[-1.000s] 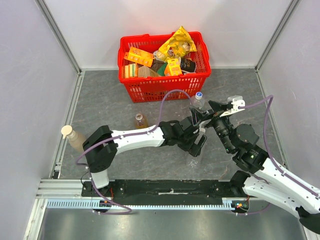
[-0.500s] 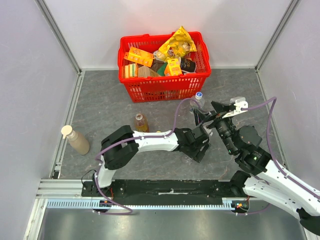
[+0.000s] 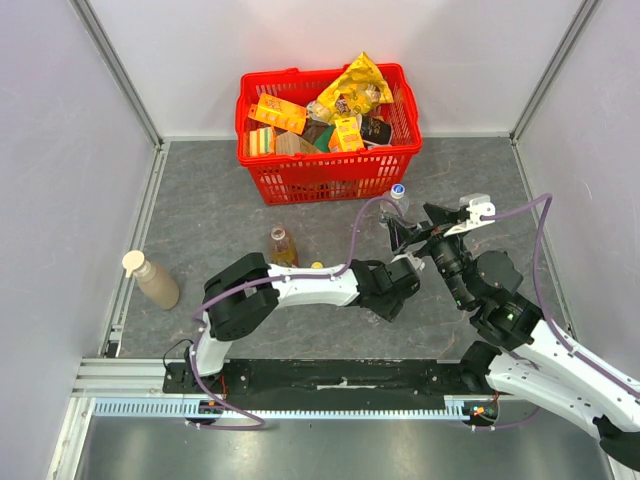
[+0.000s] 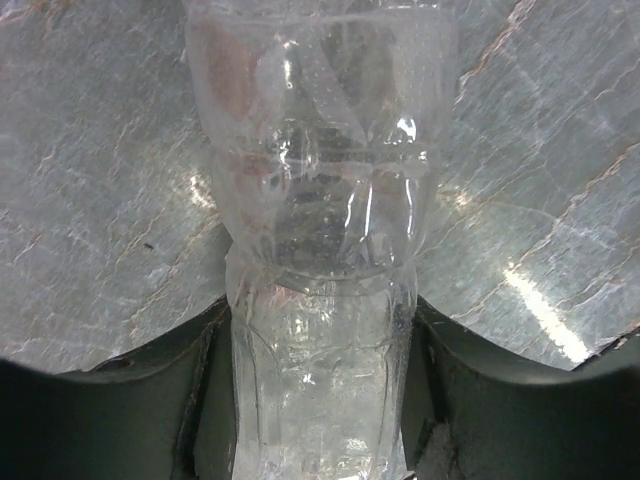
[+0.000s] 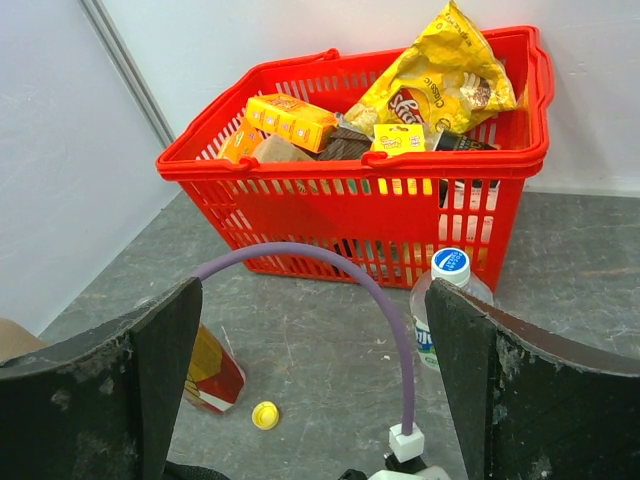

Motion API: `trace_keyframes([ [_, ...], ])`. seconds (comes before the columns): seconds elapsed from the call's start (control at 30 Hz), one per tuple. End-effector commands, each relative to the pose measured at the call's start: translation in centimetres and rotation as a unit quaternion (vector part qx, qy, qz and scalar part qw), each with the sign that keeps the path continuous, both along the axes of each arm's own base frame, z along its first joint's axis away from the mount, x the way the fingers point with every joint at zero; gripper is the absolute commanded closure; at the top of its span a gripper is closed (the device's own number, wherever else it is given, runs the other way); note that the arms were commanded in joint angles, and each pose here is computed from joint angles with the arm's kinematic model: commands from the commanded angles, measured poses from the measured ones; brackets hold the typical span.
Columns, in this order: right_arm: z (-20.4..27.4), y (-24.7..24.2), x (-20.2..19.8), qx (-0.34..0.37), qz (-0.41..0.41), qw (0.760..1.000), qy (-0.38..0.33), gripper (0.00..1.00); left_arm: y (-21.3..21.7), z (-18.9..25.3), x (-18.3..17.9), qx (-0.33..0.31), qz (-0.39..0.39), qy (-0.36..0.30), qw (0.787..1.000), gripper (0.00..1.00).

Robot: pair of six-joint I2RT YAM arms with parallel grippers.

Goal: Unscrew the bottle caps

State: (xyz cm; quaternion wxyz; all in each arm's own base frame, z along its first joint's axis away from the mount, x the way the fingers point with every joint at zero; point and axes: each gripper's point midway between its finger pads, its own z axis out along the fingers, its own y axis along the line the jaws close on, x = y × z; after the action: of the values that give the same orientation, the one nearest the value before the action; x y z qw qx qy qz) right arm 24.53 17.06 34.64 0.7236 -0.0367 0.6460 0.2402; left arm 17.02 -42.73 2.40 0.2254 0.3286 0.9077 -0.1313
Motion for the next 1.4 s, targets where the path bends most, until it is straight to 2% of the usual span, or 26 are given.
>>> trace_keyframes([
  [0.0,1.1,-0.2,0.2,0.004,-0.008,1.000,-0.009,0.02,2.7,0.4,0.4,0.036,-0.007,-0.032,0.999,0.46],
  [0.2,2.3,0.7,0.1,0.007,0.013,1.000,-0.012,0.02,4.5,5.1,1.8,0.020,-0.018,-0.100,0.995,0.44],
  [0.43,3.9,0.8,-0.2,0.019,0.022,0.999,-0.024,0.02,6.6,10.3,2.3,0.007,-0.040,-0.144,0.989,0.44],
  [0.83,4.6,2.7,0.0,0.022,0.052,0.998,-0.020,0.02,12.1,16.1,3.9,-0.023,-0.039,-0.169,0.985,0.48],
  [1.17,5.4,8.1,0.3,0.007,0.150,0.989,-0.001,0.02,17.3,21.4,4.9,-0.079,-0.011,-0.207,0.975,0.47],
  [1.37,6.0,10.3,0.8,0.025,0.207,0.978,0.019,0.02,19.9,23.7,4.7,-0.092,-0.011,-0.253,0.963,0.47],
])
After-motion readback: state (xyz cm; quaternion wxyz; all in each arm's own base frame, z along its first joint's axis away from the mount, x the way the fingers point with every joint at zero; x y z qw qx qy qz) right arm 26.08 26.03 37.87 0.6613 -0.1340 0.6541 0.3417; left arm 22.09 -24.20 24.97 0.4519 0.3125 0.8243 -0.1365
